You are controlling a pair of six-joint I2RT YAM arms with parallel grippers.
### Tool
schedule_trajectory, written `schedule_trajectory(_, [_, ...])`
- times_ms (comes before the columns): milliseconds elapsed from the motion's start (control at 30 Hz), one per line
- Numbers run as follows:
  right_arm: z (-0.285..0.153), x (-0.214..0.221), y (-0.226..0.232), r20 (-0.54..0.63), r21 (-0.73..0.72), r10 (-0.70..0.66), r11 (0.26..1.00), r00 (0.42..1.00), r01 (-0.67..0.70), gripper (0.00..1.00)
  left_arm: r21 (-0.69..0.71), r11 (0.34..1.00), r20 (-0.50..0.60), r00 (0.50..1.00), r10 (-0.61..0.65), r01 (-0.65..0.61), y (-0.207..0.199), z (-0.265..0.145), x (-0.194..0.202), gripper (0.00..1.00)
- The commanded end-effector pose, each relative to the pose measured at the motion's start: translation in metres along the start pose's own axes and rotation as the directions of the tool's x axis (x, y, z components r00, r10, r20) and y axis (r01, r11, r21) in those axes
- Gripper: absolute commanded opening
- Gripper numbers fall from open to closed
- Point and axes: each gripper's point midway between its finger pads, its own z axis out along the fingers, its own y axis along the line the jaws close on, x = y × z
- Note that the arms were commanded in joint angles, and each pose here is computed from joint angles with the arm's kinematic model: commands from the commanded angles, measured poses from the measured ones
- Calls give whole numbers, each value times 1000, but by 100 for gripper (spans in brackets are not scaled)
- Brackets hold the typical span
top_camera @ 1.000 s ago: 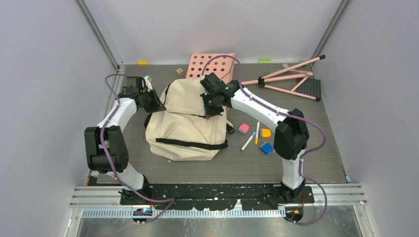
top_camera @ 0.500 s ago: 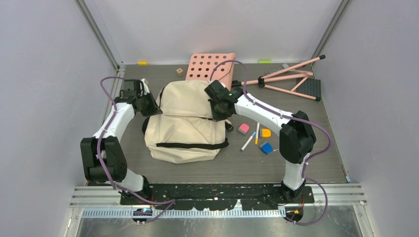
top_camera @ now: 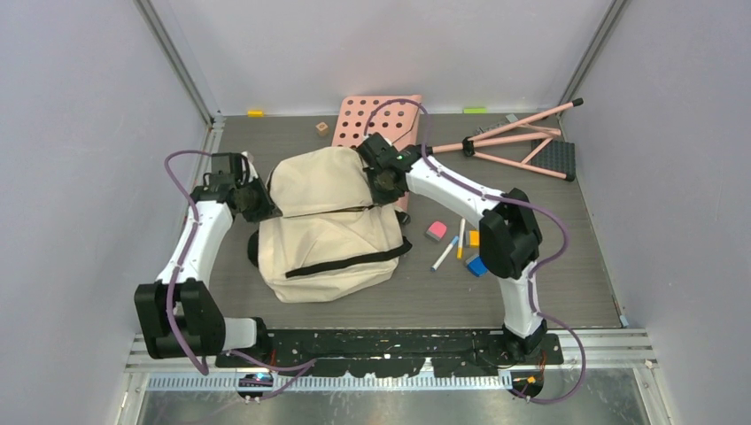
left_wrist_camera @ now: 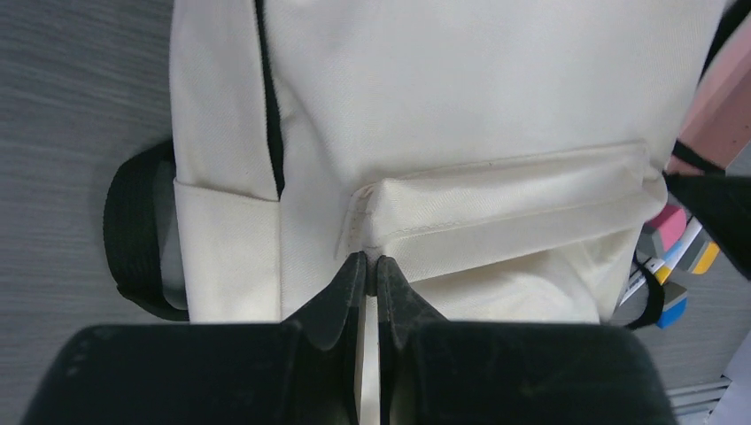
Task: Pack the student bag
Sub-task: Unzip the student bag at the center of the board.
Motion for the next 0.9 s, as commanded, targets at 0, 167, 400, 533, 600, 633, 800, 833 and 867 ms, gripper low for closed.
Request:
schedule_trajectory(0, [13,-46,-16,82,70,-36,997,996,30,1,-55,998,-51,999,-18,15,14,-29,27,0])
schedule_trajectory(167, [29,-70,-1,112,24,-37,999,993,34,1,-15,1000,-71,997,16,-17,4,-47,38,17])
schedule_trajectory(400, [10,-81,12,134,-56,-35,998,990,42,17,144,950,7,960,279,-277,-41,-50,6,56])
schedule_trajectory(533, [-21,-87,10,166,-73,-9,997,986,22,53,262,853,13,886,464,-451,-87,-31,0,61])
schedule_trajectory(600, [-35,-85,6,164,-72,12,997,986,-1,60,304,796,3,836,549,-524,-103,-19,2,62])
schedule_trajectory(633, [-42,-81,2,156,-63,30,998,987,-20,61,322,773,-4,816,579,-547,-110,-14,3,63])
schedule_trajectory(800, [-59,-52,-23,93,11,104,994,990,-106,66,255,743,-54,758,650,-619,-107,13,1,65])
schedule_trajectory(833, [-61,-44,-29,82,30,130,991,988,-132,66,234,750,-67,759,647,-619,-103,17,1,65])
schedule_trajectory(867, [-63,-38,-32,66,41,141,989,988,-144,67,208,757,-76,761,644,-619,-99,21,0,65])
